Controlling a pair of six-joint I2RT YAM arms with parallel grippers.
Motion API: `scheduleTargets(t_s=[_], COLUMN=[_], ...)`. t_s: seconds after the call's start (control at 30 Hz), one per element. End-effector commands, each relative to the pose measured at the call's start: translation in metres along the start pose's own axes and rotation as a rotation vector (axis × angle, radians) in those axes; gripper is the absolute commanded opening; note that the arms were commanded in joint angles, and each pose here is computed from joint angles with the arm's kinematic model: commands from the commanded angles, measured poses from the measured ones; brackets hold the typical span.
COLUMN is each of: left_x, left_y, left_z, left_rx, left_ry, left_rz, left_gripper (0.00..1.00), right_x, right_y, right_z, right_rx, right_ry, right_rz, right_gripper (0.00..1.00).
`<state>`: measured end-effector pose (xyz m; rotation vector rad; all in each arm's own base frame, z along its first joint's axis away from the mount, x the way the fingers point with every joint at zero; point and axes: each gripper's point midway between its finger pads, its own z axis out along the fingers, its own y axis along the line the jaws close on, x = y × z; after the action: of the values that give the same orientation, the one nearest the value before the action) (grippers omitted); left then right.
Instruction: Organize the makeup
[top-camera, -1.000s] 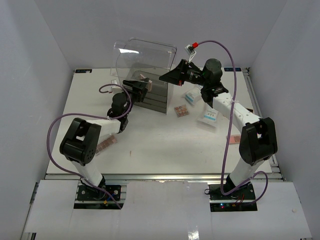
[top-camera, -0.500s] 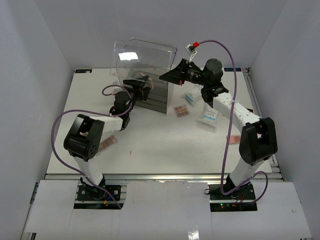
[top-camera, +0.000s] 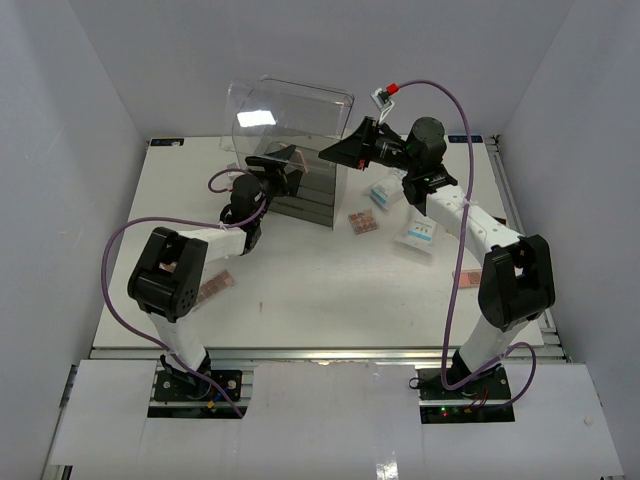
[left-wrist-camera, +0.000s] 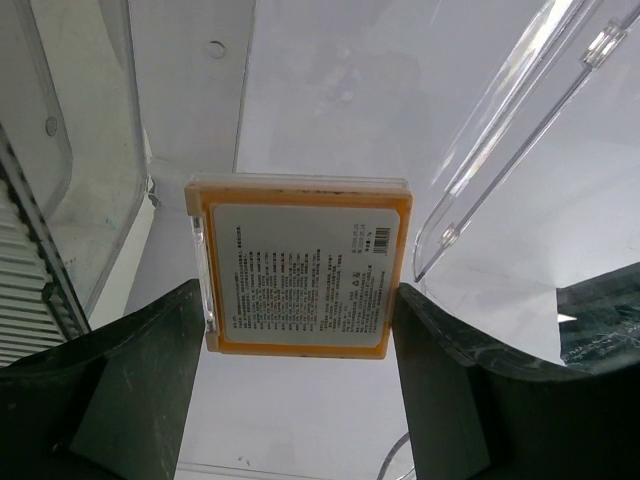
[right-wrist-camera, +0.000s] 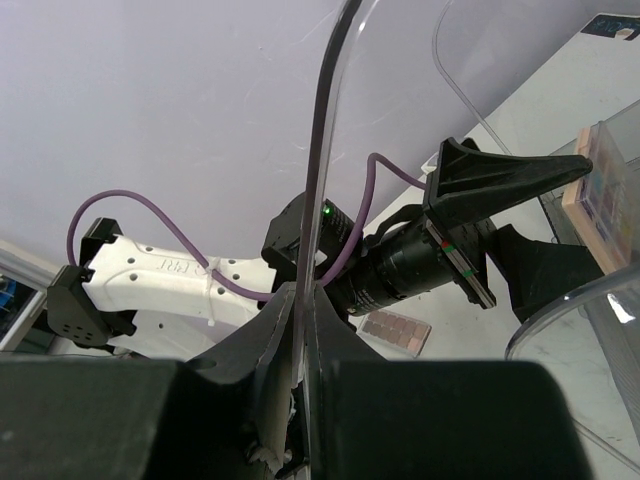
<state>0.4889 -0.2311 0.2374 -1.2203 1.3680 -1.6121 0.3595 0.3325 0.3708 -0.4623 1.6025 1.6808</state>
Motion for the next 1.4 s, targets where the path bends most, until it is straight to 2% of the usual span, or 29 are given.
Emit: scheduleTargets(t_s=[0.0, 0.13, 0.2, 0.27, 0.3, 0.83, 1.13, 1.23, 1.37], left_x=[0.0, 0.004, 0.006, 0.007, 0.007, 0.022, 0.043, 0.04, 0.03], left_y=[-0.018, -0.026, -0.029, -0.032, -0.033, -0.052, -0.047, -0.031, 0.016], left_z=[0.002, 0.001, 0.0, -0.002, -0.002, -0.02, -0.058, -0.078, -0.11], left_rx=[-0.008, 0.009, 0.007, 0.006, 0.008, 0.017, -0.004, -0.068, -0.2], left_ry=[-0.009, 0.007, 0.013, 0.017, 0.019, 0.091, 0.215, 0.219, 0.23], left_rz=[-0.026, -0.011, -0.004, -0.001, -0.001, 0.04, 0.184, 0.275, 0.372], left_gripper=[0.59, 0.61, 0.76, 0.96, 0.98, 0.98, 0.98, 0.98, 0.98], right_x=[-0.029, -0.03, -0.03, -0.03, -0.031, -0.033, -0.033, -0.032, -0.029], right_y=[0.046, 0.046, 0.046, 0.045, 0.045, 0.043, 0.038, 0.037, 0.034], right_z=[-0.005, -0.006, -0.007, -0.008, -0.008, -0.014, -0.013, -0.013, -0.014], right_rx=[-0.108, -0.106, -0.105, -0.102, -0.102, -0.091, -0.088, -0.087, -0.079], right_ry=[-0.071, -0.075, -0.075, -0.076, -0.077, -0.085, -0.085, -0.083, -0.079], right_rz=[-0.175, -0.176, -0.173, -0.174, -0.174, -0.175, -0.168, -0.17, -0.17], right_gripper=[0.12, 0.12, 0.12, 0.12, 0.12, 0.12, 0.12, 0.12, 0.12])
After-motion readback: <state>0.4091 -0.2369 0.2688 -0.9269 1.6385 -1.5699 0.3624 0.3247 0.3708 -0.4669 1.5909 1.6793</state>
